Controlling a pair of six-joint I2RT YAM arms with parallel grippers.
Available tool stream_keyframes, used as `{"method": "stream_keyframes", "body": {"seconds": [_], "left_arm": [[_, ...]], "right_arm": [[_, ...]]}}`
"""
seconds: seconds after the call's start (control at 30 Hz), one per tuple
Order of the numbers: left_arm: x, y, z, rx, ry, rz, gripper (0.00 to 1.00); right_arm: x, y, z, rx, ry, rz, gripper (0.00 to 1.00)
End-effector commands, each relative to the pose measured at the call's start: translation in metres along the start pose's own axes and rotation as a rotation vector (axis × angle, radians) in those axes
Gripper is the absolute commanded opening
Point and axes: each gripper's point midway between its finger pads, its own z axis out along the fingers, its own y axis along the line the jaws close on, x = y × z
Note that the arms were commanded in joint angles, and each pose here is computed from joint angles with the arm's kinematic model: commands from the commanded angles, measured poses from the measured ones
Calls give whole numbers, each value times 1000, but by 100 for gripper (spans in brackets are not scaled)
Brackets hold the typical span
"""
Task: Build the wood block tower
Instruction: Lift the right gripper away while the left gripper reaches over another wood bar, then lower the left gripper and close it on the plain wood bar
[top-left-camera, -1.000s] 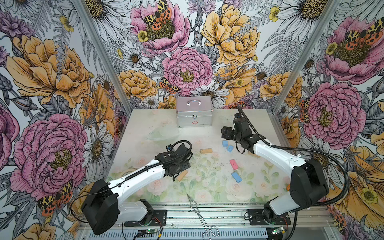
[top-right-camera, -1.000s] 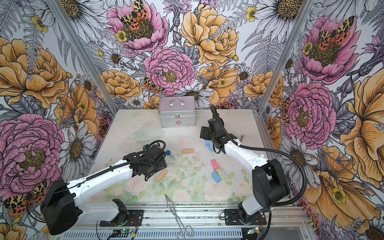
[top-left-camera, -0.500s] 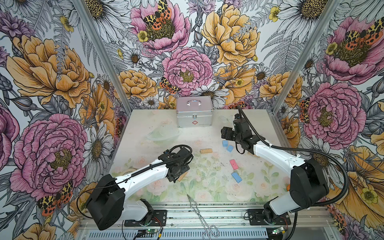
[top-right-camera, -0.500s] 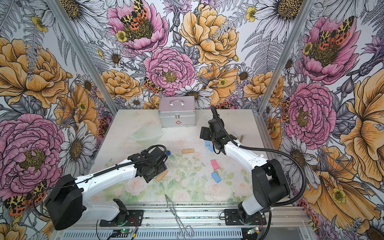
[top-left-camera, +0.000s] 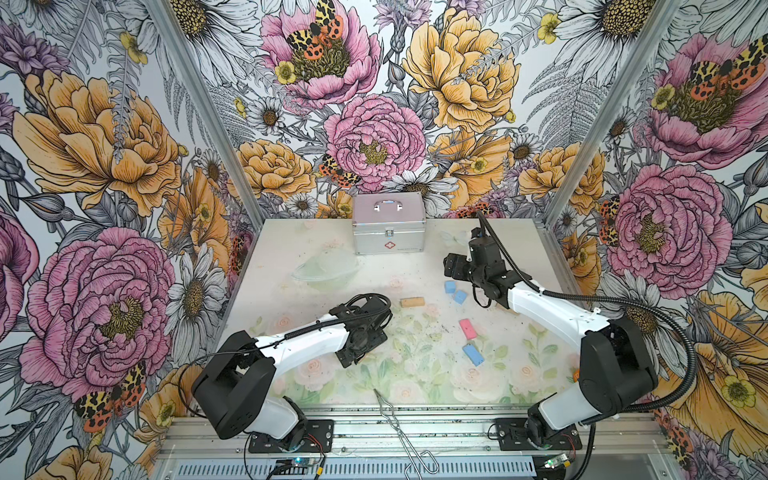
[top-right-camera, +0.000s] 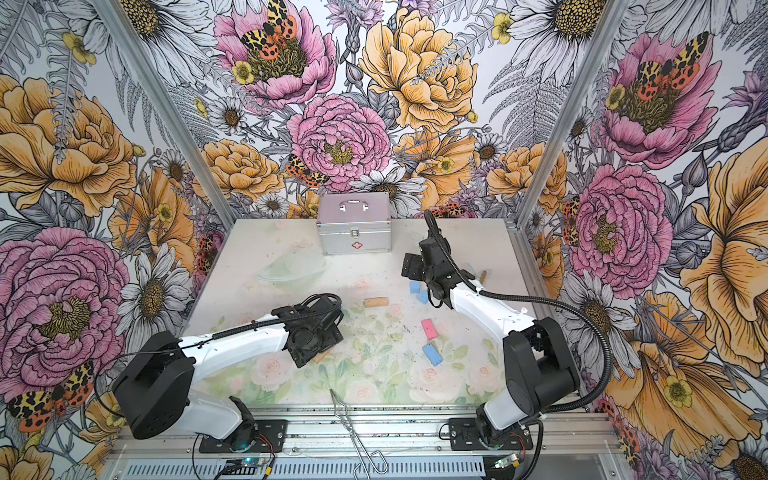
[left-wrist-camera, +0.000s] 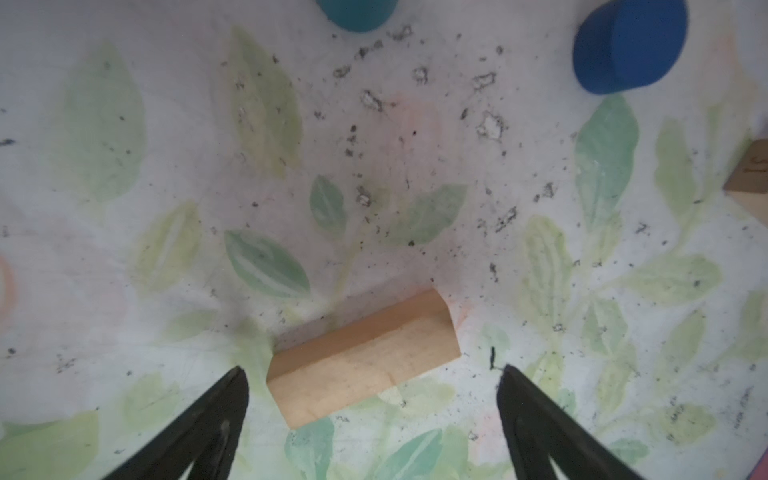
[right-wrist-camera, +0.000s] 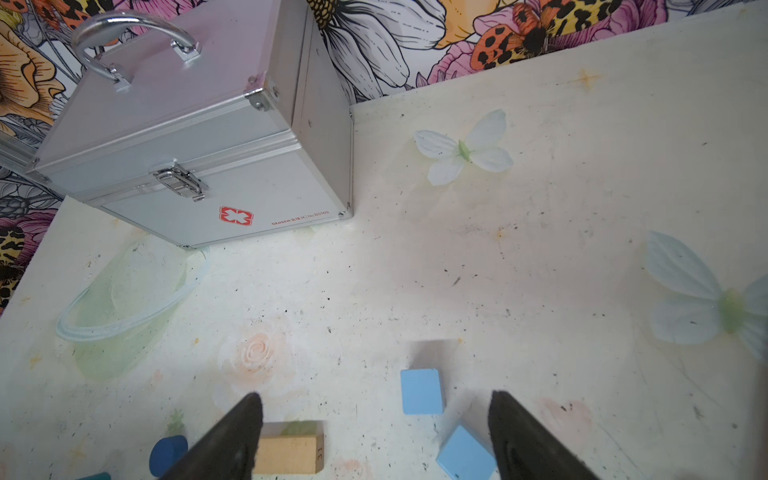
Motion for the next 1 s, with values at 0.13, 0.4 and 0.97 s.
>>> {"method": "stream_keyframes", "body": {"seconds": [0.13,0.4,0.97], "left_arm": [[5,-8,4,21,44,-41,98],[9,-9,12,9,77,-42,99],[5,-2,27,-40,110,-18,98]], "right_arm": [[4,-5,8,2,5,14,87],[6,-7,11,2,13,20,87],[8,-14,13,15,20,30,87]]}}
